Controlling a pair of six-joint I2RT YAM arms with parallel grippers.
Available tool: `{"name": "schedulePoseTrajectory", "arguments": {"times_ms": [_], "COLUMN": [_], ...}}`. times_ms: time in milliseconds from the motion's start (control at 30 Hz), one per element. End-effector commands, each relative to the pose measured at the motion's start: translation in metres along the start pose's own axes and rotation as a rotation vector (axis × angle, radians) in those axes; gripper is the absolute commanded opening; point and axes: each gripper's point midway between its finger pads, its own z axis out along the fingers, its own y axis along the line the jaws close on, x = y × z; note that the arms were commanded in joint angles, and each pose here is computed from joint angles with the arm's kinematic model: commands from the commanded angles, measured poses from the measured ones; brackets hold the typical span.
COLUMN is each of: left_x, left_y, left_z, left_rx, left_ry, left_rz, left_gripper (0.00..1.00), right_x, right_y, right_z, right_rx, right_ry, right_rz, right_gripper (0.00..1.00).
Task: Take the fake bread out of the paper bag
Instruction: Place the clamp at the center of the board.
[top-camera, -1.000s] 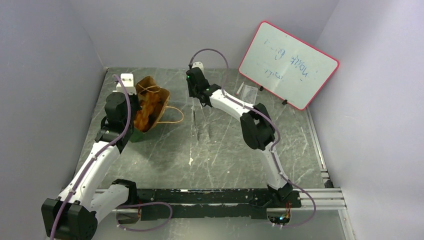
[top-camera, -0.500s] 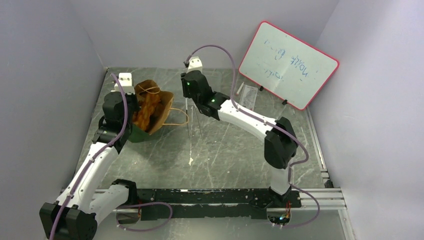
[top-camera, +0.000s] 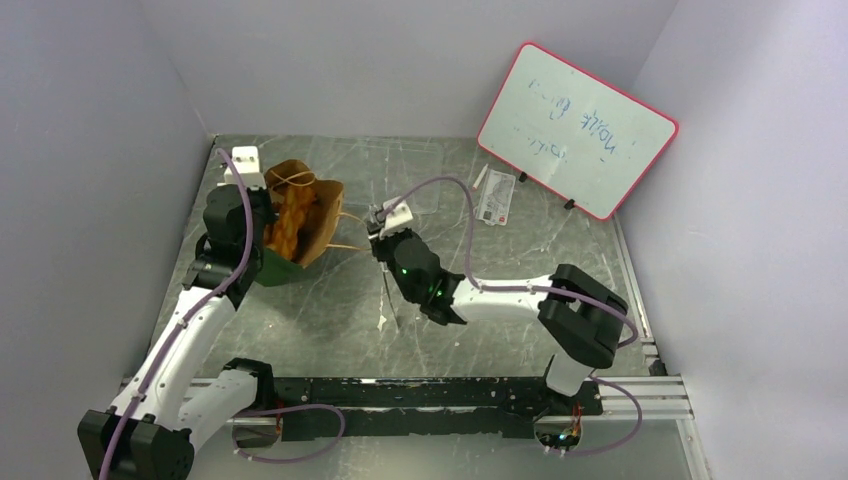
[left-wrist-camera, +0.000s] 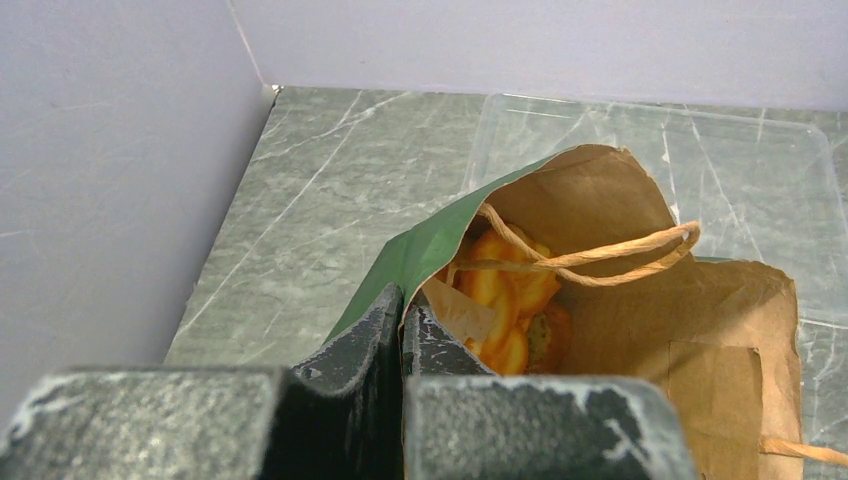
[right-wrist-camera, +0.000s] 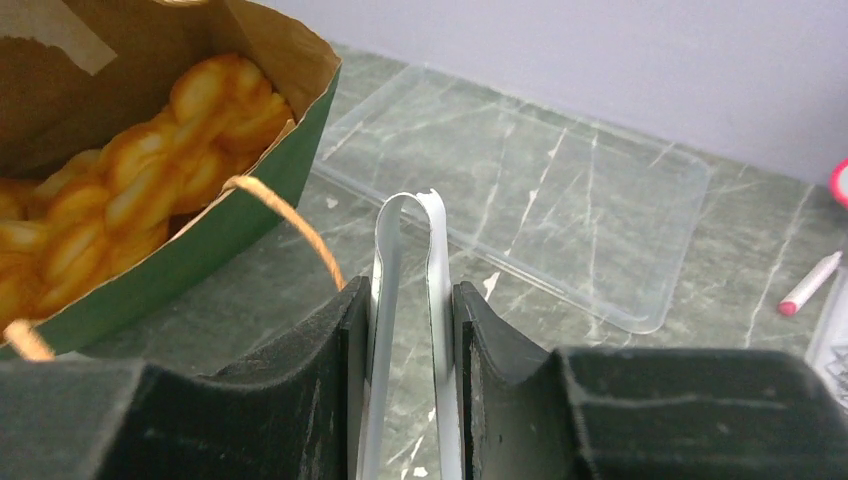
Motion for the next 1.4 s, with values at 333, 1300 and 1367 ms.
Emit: {"name": "schedulePoseTrajectory", "arguments": {"times_ms": [333,1300,1367], "left_x": [-0.032,-0.051,-0.052], "left_y": [0.022,0.022,0.020], "left_z": [-0.012,-0.021,-0.021], "left_rx": [-0.105,-0.090,-0.077], "left_ry": [-0.077,-0.119,-0.127], "left_rz": [-0.047,-0.108,-0.116], "left_gripper": [0.07,0.07,0.07], "right_x": [-0.078,-0.068,-0.066], "right_y": [-0.001,-0.098,-0.100], "right_z": [-0.025,-0.052,-0.054], "right_rx": [0.099,0.974,0.975], "right_ry": [-0.307,-0.187,-0.185], "right_rz": [0.016,0.699,0.694], "right_gripper": [0.14,0.13,0.16]}}
